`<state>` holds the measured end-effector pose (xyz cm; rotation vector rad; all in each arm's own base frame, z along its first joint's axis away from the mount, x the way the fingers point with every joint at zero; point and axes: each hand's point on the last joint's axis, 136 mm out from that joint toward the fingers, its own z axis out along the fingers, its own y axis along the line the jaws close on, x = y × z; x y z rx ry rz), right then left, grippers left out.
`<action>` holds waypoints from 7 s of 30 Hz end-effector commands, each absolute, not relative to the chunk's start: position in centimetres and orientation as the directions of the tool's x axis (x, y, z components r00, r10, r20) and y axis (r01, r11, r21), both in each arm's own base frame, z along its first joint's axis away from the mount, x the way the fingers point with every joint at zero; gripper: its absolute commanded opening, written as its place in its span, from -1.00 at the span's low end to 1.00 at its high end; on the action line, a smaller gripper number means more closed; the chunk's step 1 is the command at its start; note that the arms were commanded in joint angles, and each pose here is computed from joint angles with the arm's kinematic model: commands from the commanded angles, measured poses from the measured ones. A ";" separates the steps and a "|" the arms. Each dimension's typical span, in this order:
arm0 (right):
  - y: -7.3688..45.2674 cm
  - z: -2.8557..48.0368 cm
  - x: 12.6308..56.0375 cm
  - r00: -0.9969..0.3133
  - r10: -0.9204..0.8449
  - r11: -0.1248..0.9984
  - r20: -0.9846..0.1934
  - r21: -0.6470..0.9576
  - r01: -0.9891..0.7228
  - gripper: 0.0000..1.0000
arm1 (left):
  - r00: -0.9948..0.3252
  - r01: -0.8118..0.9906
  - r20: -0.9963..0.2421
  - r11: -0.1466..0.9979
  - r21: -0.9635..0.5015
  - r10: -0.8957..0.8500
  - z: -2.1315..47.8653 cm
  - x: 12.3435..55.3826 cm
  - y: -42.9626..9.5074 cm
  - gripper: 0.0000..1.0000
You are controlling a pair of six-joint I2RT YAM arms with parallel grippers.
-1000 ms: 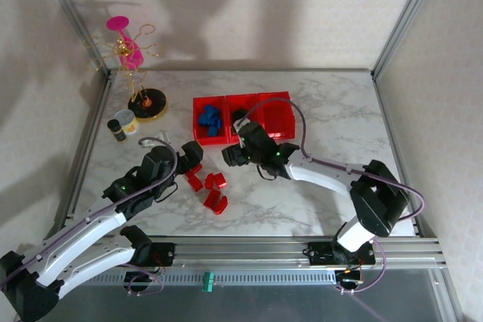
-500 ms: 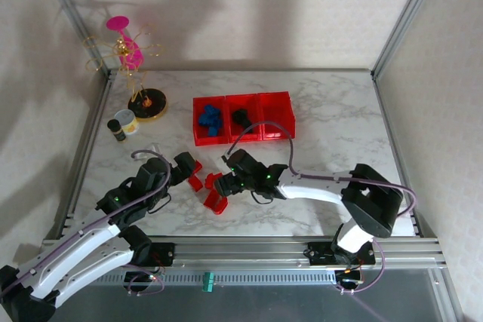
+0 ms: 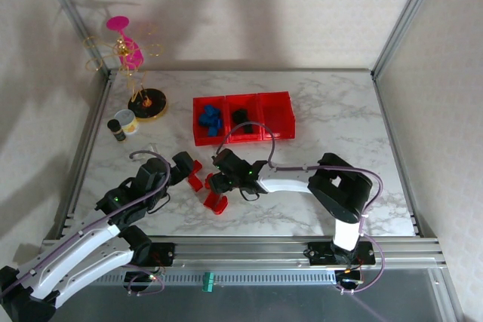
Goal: Sort the legos into containers by color
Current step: Pick up the lego from the center of the table, then place the lego in the container, then pick up the lego from the center of the table, then place the lego in the container.
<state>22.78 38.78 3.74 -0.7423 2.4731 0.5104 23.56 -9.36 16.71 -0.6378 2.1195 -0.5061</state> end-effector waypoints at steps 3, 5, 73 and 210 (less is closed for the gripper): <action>39.1 3.3 23.7 -0.739 -0.375 0.804 -0.560 0.201 -0.560 0.20 | -0.500 -0.298 -0.617 0.789 -0.537 -0.608 16.0 23.5 -8.5 0.99; 39.0 3.2 24.0 -0.748 -0.368 0.810 -0.552 0.205 -0.550 0.13 | -0.501 -0.295 -0.616 0.790 -0.538 -0.607 16.2 23.6 -8.6 0.99; 23.0 17.0 42.9 -0.656 0.042 0.943 -0.754 0.247 -0.224 0.13 | -0.583 -0.066 -0.674 0.853 -0.518 -0.454 20.3 29.3 -17.9 0.99; 21.8 15.4 47.3 -0.653 0.146 0.938 -0.743 0.314 -0.147 -0.49 | -0.611 -0.069 -0.633 0.829 -0.555 -0.475 19.4 29.5 -19.1 0.99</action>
